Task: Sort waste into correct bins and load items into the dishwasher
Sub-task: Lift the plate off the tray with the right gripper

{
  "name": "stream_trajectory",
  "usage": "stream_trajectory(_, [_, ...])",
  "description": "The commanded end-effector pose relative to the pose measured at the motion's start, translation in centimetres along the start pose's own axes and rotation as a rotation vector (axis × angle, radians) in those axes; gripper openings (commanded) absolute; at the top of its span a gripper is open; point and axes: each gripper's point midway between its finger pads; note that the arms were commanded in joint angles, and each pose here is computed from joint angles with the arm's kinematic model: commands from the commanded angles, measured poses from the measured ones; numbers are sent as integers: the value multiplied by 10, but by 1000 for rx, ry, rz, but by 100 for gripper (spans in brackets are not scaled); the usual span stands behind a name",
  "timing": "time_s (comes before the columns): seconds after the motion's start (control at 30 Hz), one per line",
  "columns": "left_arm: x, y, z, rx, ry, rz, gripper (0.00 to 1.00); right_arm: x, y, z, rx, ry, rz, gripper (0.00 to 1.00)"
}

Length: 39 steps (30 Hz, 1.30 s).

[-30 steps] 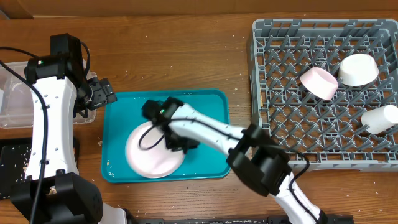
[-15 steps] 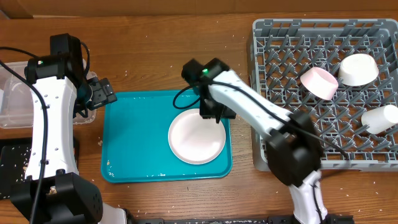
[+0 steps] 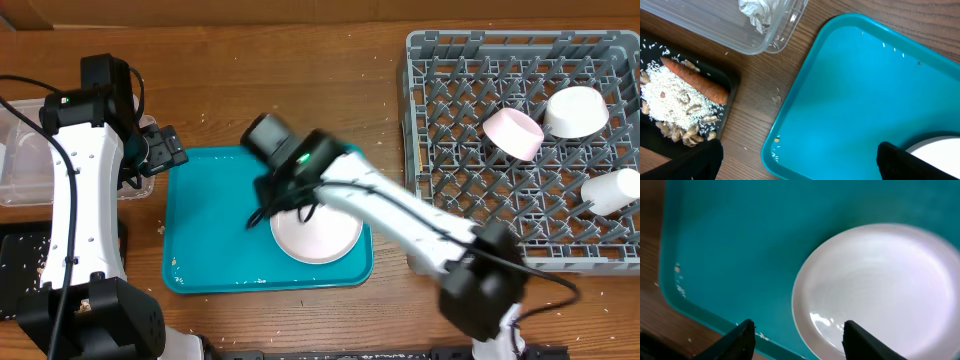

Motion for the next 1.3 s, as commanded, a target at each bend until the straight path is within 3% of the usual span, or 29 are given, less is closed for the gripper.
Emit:
stream_trajectory(0.0, [1, 1, -1, 9, -2, -3, 100, -20, 6, -47, -55, 81, 23, 56])
stream_trajectory(0.37, [1, 1, -1, 9, -3, -2, 100, -46, 12, -96, -154, 146, 34, 52])
stream_trajectory(0.57, [1, 1, -1, 9, -2, -2, 100, -50, 11, -105, -183, 149, 24, 43])
stream_trajectory(0.8, [1, 1, -1, 9, -2, -2, 100, -58, 8, -116, -205, 178, 5, 20])
stream_trajectory(0.97, [1, 1, -1, 9, -2, -2, 100, -51, 20, -95, -161, 188, -27, 4])
stream_trajectory(1.27, [1, 1, -1, 9, -3, -2, 100, 1, 6, 2, -82, 82, -129, 4])
Point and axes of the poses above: each gripper's point midway between its finger pads, its own z axis back along the fingers, its own y axis along the line the jaws close on, x = y × z, and after that the axes turned 7 degrees about z, right-handed
